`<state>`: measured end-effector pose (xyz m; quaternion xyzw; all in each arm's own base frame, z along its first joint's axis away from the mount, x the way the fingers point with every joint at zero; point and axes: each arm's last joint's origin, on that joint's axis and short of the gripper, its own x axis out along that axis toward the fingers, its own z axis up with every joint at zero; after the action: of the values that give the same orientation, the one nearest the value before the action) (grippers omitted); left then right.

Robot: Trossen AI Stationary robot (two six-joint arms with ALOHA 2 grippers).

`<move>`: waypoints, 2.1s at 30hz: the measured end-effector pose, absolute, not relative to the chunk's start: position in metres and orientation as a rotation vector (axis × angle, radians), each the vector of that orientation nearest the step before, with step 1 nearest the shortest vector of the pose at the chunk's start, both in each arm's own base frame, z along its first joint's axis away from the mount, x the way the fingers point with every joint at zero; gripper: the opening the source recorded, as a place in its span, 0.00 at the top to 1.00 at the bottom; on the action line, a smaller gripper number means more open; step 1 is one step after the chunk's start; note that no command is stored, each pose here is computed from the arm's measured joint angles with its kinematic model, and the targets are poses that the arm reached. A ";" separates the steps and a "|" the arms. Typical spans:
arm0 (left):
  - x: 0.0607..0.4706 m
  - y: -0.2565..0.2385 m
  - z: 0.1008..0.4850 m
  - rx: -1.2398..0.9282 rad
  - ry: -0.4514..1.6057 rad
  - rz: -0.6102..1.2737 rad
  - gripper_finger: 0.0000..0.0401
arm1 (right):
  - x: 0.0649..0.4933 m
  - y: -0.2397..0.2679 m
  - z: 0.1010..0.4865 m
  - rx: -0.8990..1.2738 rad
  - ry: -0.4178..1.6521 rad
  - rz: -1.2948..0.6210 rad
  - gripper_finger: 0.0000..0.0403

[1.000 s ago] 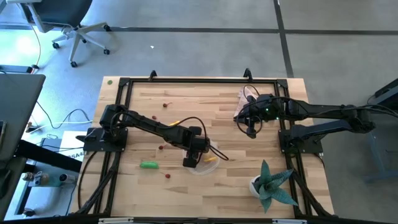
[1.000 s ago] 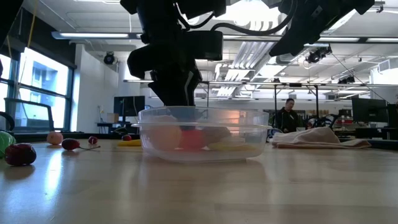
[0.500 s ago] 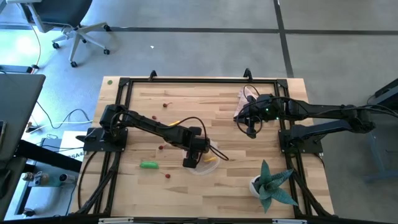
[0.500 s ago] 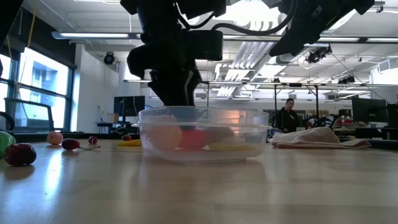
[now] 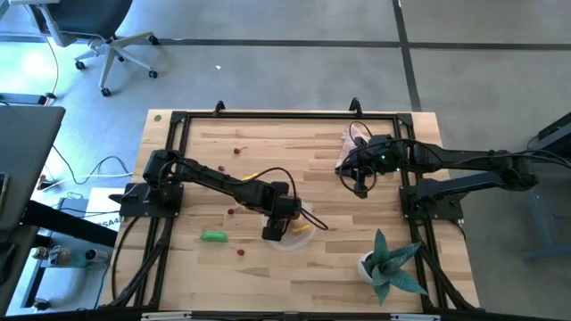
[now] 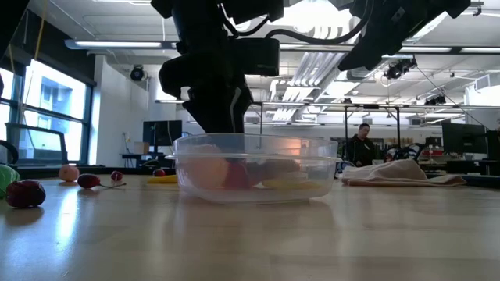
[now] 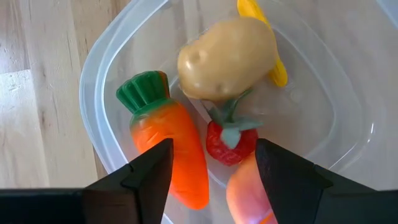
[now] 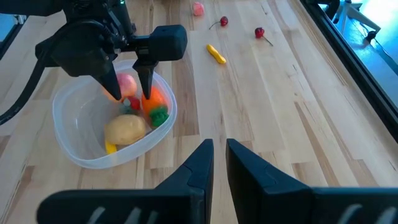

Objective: Pick and placing Produce into tupperware
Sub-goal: Put the corn into the transparent bin

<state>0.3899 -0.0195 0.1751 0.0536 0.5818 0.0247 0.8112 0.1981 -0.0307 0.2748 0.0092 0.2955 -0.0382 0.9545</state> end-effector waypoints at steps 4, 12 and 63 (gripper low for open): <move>0.390 -0.020 0.175 0.115 1.243 0.052 0.46 | 0.198 -0.031 0.275 0.019 0.600 -0.077 0.92; 0.381 -0.019 0.197 0.112 1.220 0.073 0.51 | 0.198 -0.031 0.275 0.019 0.600 -0.078 0.92; 0.256 0.122 0.151 -0.369 1.277 0.423 0.55 | 0.198 -0.031 0.275 0.018 0.601 -0.078 0.92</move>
<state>0.2562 0.1218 0.1508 -0.1699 0.5881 0.1948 0.7664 0.1982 -0.0307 0.2747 0.0091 0.2959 -0.0383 0.9544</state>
